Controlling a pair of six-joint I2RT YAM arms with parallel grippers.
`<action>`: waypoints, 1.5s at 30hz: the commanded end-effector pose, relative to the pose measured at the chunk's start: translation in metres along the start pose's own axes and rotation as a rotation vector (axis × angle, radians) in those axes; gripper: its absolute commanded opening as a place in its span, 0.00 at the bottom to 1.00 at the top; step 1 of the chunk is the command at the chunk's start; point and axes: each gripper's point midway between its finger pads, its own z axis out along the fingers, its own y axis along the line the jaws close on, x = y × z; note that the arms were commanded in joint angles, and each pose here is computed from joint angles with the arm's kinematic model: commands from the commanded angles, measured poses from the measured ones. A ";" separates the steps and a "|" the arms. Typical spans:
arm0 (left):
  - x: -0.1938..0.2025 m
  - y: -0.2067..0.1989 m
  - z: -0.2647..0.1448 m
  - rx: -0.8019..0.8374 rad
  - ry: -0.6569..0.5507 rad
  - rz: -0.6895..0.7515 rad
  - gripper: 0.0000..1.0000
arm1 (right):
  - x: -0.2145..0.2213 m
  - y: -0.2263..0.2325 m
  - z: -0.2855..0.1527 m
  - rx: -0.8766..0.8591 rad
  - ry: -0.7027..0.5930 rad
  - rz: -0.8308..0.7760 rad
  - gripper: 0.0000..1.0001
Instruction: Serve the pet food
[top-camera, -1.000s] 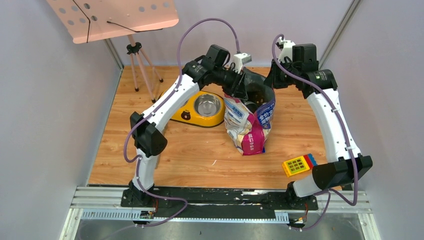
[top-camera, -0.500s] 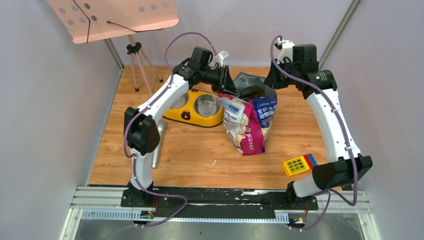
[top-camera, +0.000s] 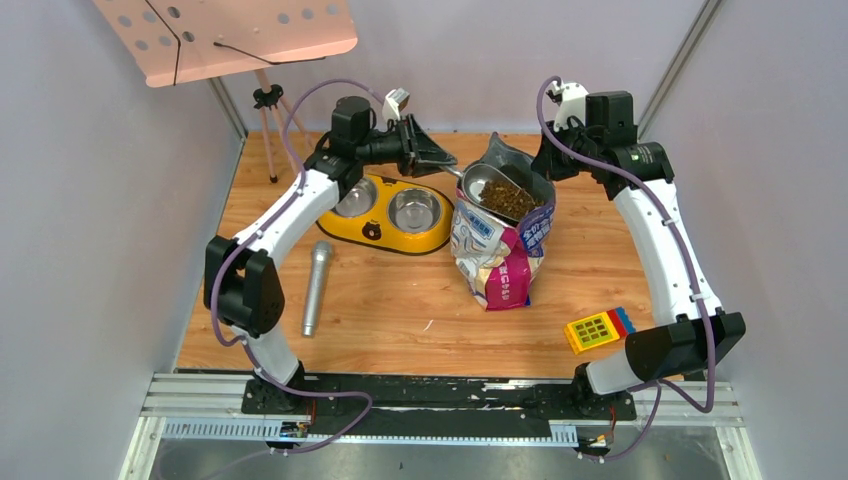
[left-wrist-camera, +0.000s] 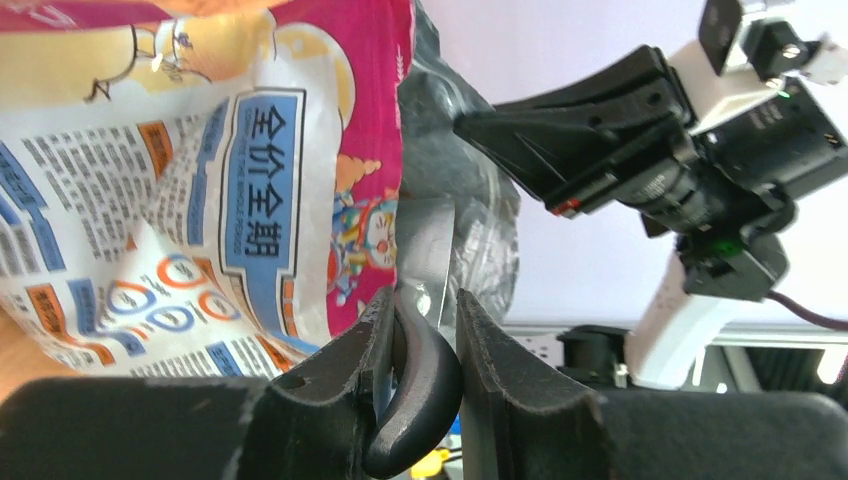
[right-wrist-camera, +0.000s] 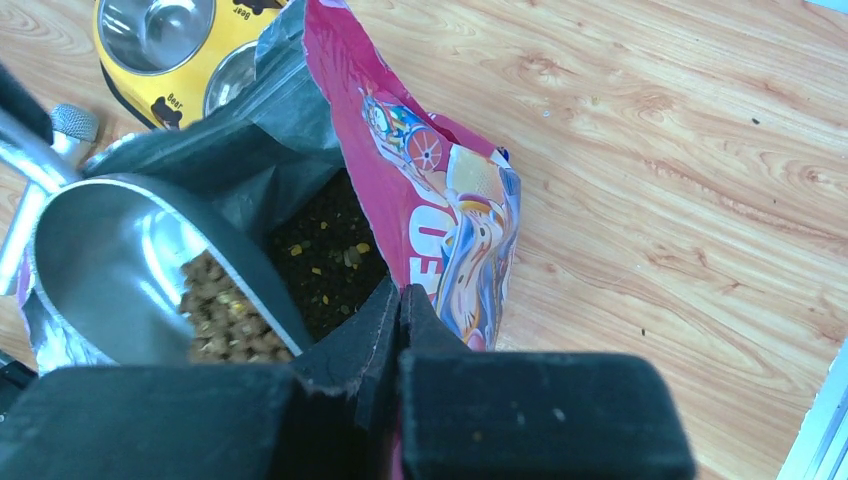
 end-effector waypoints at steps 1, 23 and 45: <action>0.002 -0.052 -0.048 0.173 -0.022 0.027 0.00 | 0.004 -0.006 -0.006 0.031 -0.002 -0.023 0.00; -0.010 -0.010 -0.054 -0.072 -0.078 -0.440 0.00 | -0.009 -0.009 -0.007 0.043 -0.009 -0.037 0.00; -0.034 -0.045 -0.054 0.208 -0.022 -0.193 0.00 | -0.006 -0.011 0.002 0.036 0.020 -0.040 0.00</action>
